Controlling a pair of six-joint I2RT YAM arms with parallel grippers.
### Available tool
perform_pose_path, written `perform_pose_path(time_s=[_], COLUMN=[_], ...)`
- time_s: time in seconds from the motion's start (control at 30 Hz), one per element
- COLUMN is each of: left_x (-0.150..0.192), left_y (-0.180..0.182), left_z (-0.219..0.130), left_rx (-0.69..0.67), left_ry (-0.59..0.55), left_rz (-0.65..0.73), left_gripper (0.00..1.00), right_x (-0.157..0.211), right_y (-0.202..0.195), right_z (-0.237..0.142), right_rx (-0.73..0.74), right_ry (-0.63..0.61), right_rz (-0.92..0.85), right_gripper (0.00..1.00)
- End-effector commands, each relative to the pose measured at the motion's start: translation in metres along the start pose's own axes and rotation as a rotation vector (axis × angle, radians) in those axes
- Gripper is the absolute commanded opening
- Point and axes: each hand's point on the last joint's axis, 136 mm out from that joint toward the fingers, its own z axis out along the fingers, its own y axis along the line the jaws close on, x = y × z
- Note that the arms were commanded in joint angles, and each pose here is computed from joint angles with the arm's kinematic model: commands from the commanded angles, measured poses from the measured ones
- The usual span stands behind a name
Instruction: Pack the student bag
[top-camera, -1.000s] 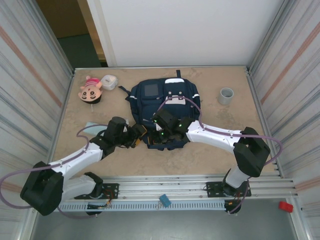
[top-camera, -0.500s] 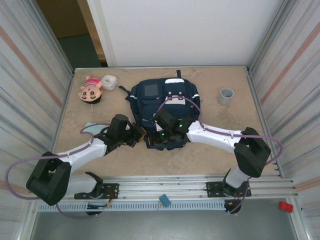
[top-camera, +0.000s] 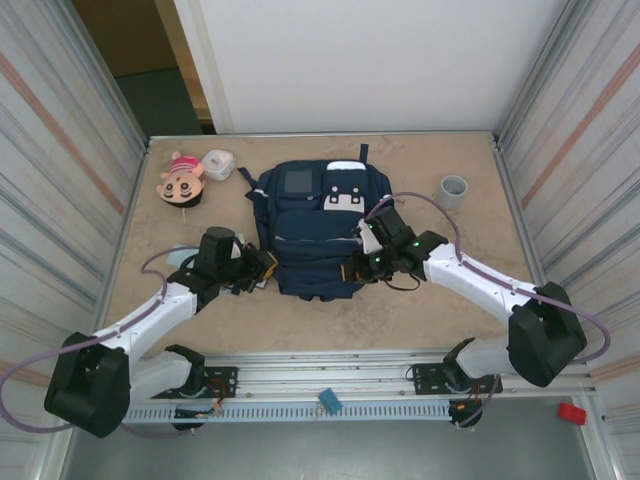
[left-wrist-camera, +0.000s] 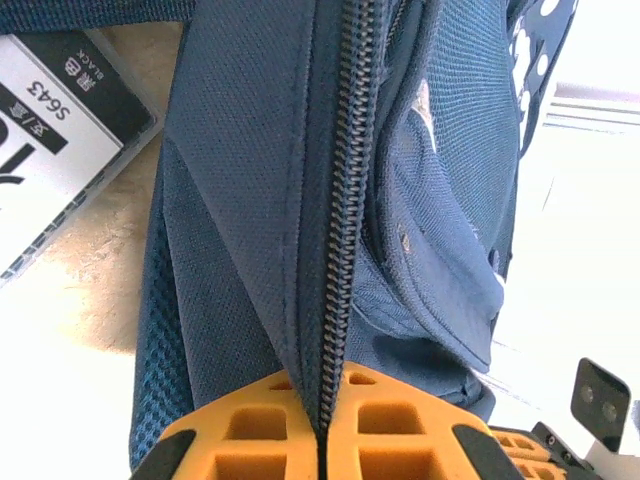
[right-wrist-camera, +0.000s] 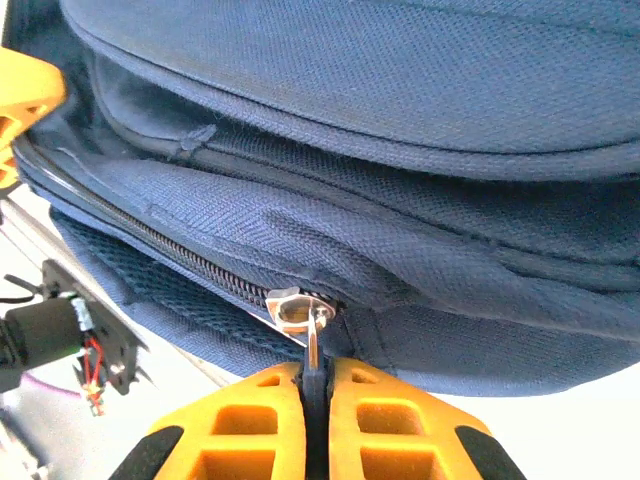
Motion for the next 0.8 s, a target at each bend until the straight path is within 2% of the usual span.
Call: perform_pose_path(time_s=[0.0, 0.03, 0.1, 0.2, 0.27, 0.37, 0.47, 0.53, 0.6, 0.77], left_x=[-0.017, -0.017, -0.02, -0.024, -0.024, -0.011, 0.03, 0.055, 0.066, 0.073], left_y=[0.018, 0.016, 0.009, -0.016, -0.043, -0.077, -0.091, -0.088, -0.085, -0.099], left_z=[-0.013, -0.015, -0.02, -0.031, -0.04, -0.046, -0.036, -0.027, -0.016, 0.009], left_rx=[-0.069, -0.07, -0.07, -0.033, 0.011, 0.048, 0.132, 0.187, 0.195, 0.261], left_ry=[-0.091, -0.093, -0.107, -0.14, -0.164, -0.171, -0.054, 0.062, 0.142, 0.204], left_rz=[0.041, 0.07, 0.146, 0.318, 0.521, 0.922, 1.374, 1.585, 1.711, 1.81], left_gripper=[0.1, 0.23, 0.41, 0.58, 0.66, 0.69, 0.68, 0.69, 0.72, 0.76], right_x=[-0.003, -0.004, -0.004, -0.004, -0.003, -0.004, -0.007, -0.008, -0.008, -0.008], right_y=[-0.021, -0.015, -0.001, 0.02, 0.032, 0.043, 0.049, 0.051, 0.052, 0.052], right_z=[-0.021, -0.022, -0.024, -0.026, -0.028, -0.031, -0.035, -0.037, -0.04, -0.044], right_rx=[0.088, 0.069, 0.025, -0.037, -0.065, -0.09, -0.106, -0.109, -0.11, -0.11], right_ry=[-0.026, -0.03, -0.03, -0.025, -0.023, -0.033, -0.048, -0.055, -0.061, -0.085], right_rz=[-0.002, -0.018, -0.062, -0.137, -0.182, -0.218, -0.232, -0.238, -0.242, -0.25], right_gripper=[0.0, 0.0, 0.0, 0.0, 0.0, 0.0, 0.0, 0.0, 0.0, 0.0])
